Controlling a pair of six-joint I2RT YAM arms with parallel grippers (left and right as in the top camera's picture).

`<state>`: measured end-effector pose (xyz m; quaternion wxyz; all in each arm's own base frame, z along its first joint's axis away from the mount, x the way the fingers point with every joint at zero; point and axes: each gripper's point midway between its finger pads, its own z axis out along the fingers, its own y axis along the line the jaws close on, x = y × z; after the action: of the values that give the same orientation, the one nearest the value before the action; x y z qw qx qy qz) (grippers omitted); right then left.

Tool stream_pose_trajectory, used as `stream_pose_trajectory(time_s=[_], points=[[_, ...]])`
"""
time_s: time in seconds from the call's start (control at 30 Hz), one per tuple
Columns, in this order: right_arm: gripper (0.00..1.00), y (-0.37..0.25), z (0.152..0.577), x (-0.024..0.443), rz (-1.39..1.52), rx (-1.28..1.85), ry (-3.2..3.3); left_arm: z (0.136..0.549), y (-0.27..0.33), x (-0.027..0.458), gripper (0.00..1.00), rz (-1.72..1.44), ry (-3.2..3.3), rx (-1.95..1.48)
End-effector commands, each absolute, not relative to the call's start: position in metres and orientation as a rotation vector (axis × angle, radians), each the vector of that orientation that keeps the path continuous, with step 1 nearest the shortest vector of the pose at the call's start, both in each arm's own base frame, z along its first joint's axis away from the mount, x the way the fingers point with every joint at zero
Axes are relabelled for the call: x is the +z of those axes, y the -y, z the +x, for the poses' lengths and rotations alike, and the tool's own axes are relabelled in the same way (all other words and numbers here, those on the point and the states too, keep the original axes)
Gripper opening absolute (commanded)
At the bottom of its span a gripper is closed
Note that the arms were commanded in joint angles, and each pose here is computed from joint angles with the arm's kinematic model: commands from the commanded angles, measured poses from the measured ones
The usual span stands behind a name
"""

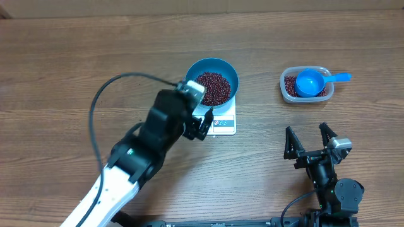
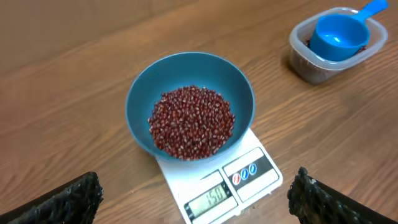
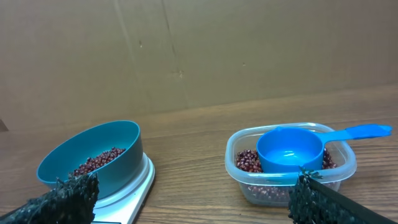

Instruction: Scoop item into bowl and weigh 150g on scale

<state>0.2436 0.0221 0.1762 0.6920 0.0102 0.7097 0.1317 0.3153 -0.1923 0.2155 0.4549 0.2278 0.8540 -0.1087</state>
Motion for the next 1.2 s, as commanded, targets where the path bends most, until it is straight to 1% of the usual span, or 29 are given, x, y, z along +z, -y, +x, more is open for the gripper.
stream_pose_trajectory(time_s=[0.0, 0.17, 0.37, 0.6, 0.87, 1.03, 1.1, 1.17], points=[[1.0, -0.022, 0.244, 0.175, 0.021, 0.294, -1.58, 0.289, 0.172, 0.216, 0.99, 0.56, -2.061, -0.276], [1.0, -0.022, 0.244, 0.175, 0.021, 0.295, -1.58, 0.283, 0.151, 0.199, 0.99, 0.489, -1.987, -0.272], [1.0, -0.022, 0.244, 0.175, 0.021, 0.294, -1.58, 0.277, 0.132, 0.199, 1.0, 0.383, -1.76, -0.294], [1.0, -0.022, 0.244, 0.175, 0.021, 0.295, -1.58, 0.264, 0.113, 0.188, 1.0, 0.309, -1.7, -0.299], [1.0, -0.022, 0.244, 0.175, 0.021, 0.295, -1.58, 0.252, 0.086, 0.161, 1.0, 0.172, -1.65, -0.312], [1.0, -0.022, 0.244, 0.175, 0.021, 0.295, -1.58, 0.248, 0.066, 0.155, 1.0, 0.111, -1.665, -0.263], [1.0, -0.022, 0.244, 0.175, 0.021, 0.295, -1.58, 0.244, 0.053, 0.146, 1.0, 0.077, -1.699, -0.226], [1.0, -0.022, 0.244, 0.175, 0.021, 0.295, -1.58, 0.243, 0.046, 0.15, 0.99, 0.083, -1.673, -0.181]])
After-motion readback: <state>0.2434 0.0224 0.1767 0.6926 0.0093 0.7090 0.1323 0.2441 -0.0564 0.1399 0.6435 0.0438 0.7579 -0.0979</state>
